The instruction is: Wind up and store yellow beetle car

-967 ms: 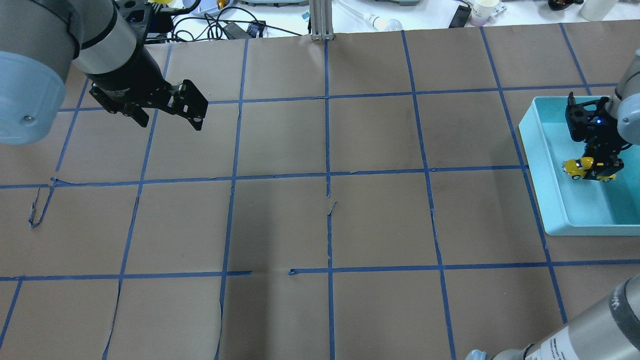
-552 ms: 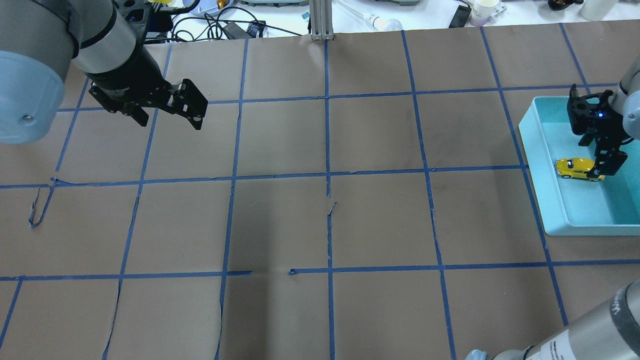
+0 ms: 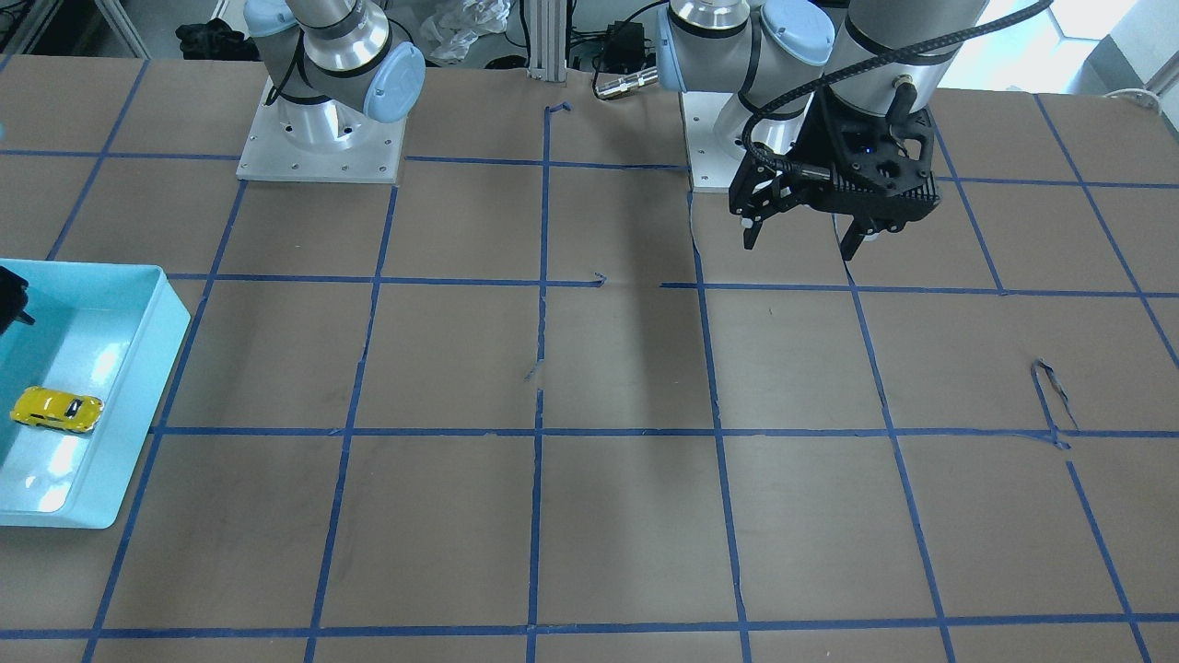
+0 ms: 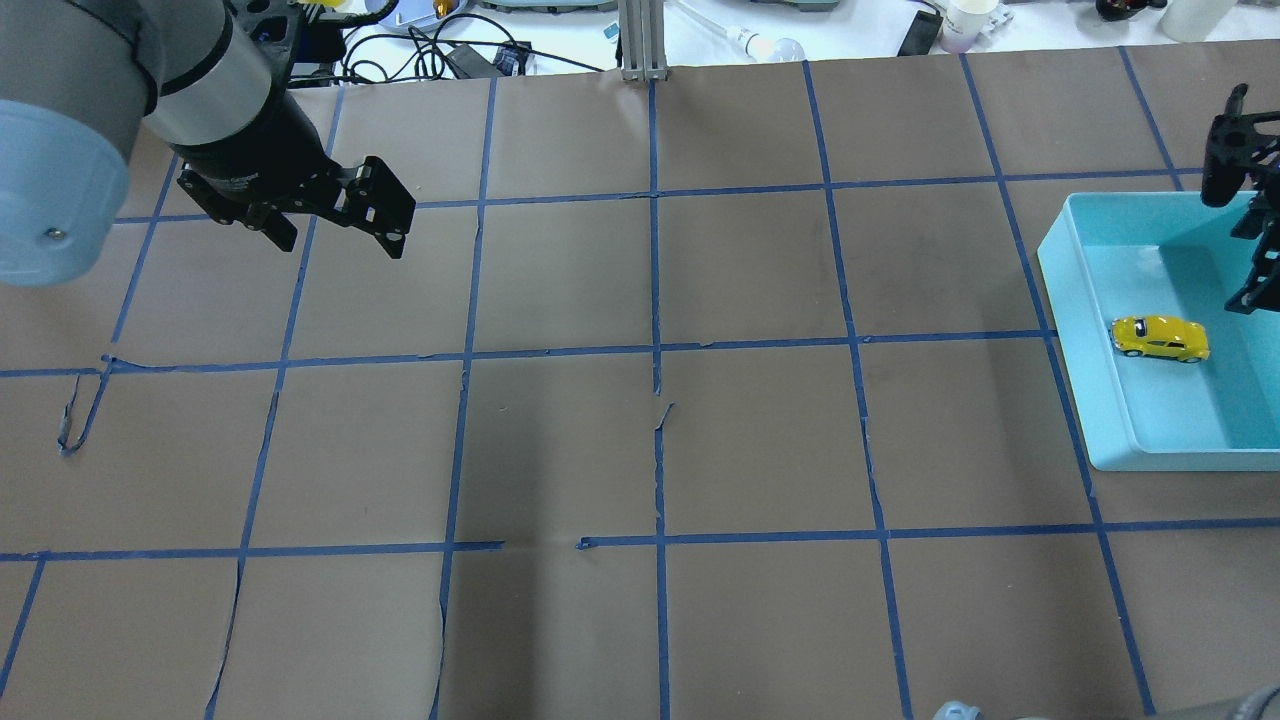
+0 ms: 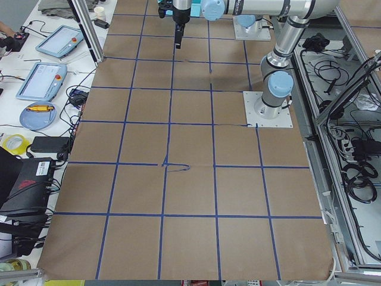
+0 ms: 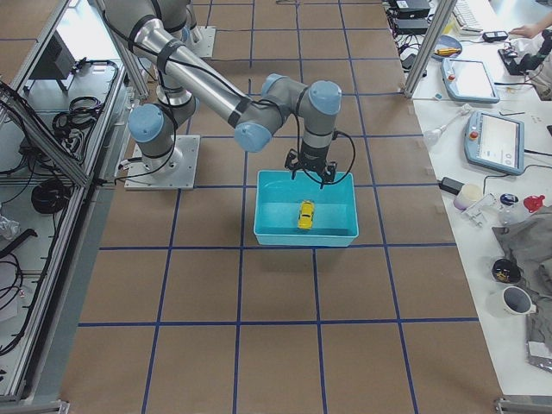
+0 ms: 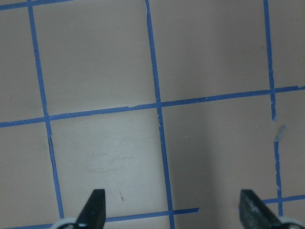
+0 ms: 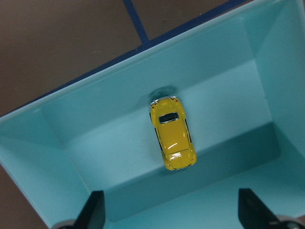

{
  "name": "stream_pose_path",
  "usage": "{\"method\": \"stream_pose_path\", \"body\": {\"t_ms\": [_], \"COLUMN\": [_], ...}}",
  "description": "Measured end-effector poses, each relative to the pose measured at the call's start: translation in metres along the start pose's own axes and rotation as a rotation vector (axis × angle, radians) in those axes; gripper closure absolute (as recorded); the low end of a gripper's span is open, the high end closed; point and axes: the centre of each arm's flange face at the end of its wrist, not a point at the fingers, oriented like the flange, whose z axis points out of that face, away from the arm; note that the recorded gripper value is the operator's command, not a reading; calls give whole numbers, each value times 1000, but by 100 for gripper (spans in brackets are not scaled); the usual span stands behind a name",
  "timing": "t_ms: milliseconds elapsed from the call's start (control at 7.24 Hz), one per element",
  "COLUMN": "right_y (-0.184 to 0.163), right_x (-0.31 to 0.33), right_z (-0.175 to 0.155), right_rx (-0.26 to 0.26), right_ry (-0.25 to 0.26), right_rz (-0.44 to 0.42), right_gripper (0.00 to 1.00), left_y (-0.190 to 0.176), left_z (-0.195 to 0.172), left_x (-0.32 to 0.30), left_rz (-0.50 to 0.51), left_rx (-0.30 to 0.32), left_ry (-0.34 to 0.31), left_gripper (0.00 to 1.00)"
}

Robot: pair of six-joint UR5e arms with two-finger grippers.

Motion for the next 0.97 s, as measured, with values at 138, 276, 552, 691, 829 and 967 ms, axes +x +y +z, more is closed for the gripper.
{"method": "stream_pose_path", "body": {"t_ms": [138,276,552,691,829,967], "right_y": [-4,-12,-55,-87,-123,-155], "right_x": [-9,-19,-49,-66,-85,-103], "right_z": [-13,-25,-71,-90,-107,-119], "right_rx": [34,79,107,99,96,94], "right_ry": [-8,-53,-160,-179,-179,-170], "right_rz": [193,421,813,935,985,1005], "right_gripper": [0,0,0,0,0,0], "left_y": [0,0,0,0,0,0], "left_z": [0,0,0,0,0,0], "left_x": [0,0,0,0,0,0], "left_rz": [0,0,0,0,0,0], "left_rx": [1,1,1,1,2,1], "left_ry": [0,-1,-1,-1,-1,-1], "left_gripper": [0,0,0,0,0,0]}}
